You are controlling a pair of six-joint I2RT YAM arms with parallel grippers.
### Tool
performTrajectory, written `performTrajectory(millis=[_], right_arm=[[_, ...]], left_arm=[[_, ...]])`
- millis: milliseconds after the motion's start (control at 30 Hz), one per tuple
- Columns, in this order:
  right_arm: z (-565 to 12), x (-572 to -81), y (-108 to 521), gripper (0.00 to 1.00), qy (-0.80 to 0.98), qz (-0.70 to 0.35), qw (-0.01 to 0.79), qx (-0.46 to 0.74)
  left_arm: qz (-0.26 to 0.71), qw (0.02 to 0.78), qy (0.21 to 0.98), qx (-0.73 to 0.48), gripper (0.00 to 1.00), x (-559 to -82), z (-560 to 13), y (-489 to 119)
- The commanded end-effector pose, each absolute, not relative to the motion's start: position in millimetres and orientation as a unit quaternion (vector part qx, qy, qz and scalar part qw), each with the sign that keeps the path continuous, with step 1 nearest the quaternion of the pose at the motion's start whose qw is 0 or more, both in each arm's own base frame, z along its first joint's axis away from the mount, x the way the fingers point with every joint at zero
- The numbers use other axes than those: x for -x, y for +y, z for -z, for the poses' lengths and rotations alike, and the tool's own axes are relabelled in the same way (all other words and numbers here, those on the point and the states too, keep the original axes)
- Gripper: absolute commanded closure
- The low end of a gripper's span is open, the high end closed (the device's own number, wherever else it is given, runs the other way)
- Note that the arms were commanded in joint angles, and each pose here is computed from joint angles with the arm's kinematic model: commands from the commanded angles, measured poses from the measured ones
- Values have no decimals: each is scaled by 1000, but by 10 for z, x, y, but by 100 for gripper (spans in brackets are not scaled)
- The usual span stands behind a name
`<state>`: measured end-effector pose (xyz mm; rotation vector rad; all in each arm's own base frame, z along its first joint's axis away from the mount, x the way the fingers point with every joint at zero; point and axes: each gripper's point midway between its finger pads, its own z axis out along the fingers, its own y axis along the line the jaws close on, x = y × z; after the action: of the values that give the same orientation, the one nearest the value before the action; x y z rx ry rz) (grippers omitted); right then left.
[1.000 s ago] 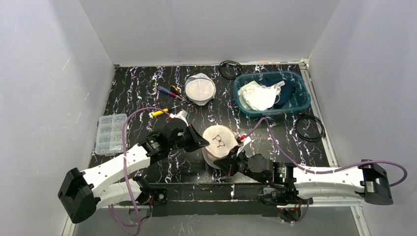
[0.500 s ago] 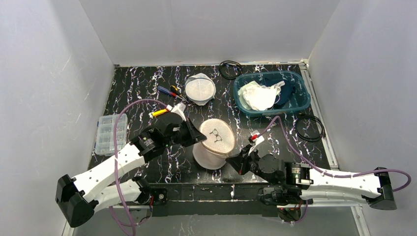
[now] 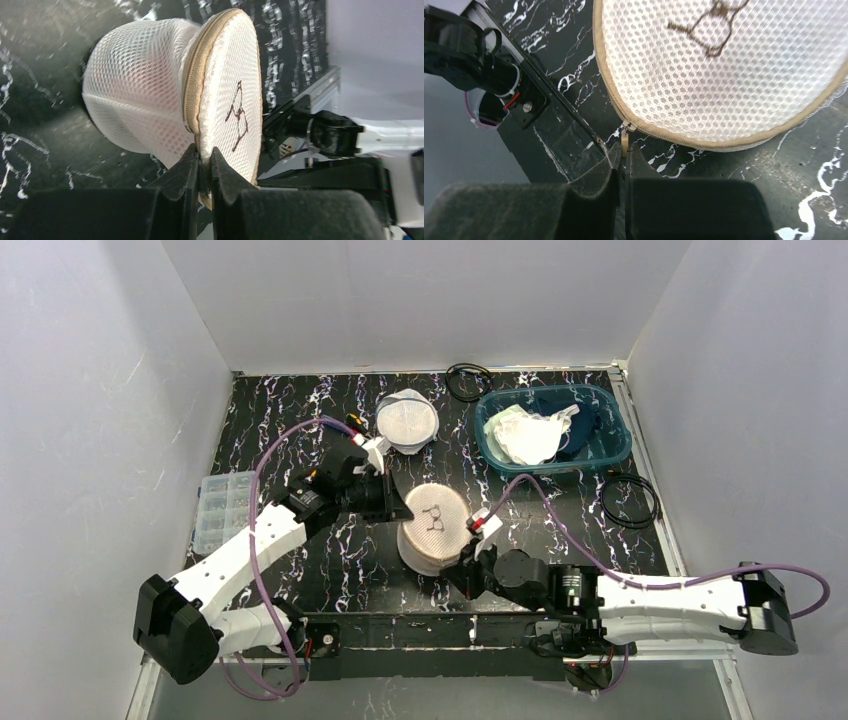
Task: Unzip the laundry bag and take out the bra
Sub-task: Unzip the laundry bag at the center of the board.
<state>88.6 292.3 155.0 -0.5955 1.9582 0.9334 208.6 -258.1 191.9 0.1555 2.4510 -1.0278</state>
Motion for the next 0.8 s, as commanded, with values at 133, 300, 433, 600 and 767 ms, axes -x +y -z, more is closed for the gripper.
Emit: performTrajectory(millis=[133,300,433,600,767], right_arm=[[-1636,-784,3299,99,764,-431,420,231],[-1708,-775,3354,99,761,-441,425,216],[-1805,-776,3402,99,755,-454,428,202],[-1818,-786,3509,99,753,-460,429,193],[-1806,-776,3662,99,752,-463,426,199]], left_arm=[[377,242,894,-30,68,-1924,-1737,-2385],[377,258,890,5,33,-1770,-1960,-2202],[383,251,887,67,30,-1581,-1985,-2034],[432,236,858,146,30,-1324,-1864,-2042],[451,230,848,161,29,-1245,-1730,-2182]])
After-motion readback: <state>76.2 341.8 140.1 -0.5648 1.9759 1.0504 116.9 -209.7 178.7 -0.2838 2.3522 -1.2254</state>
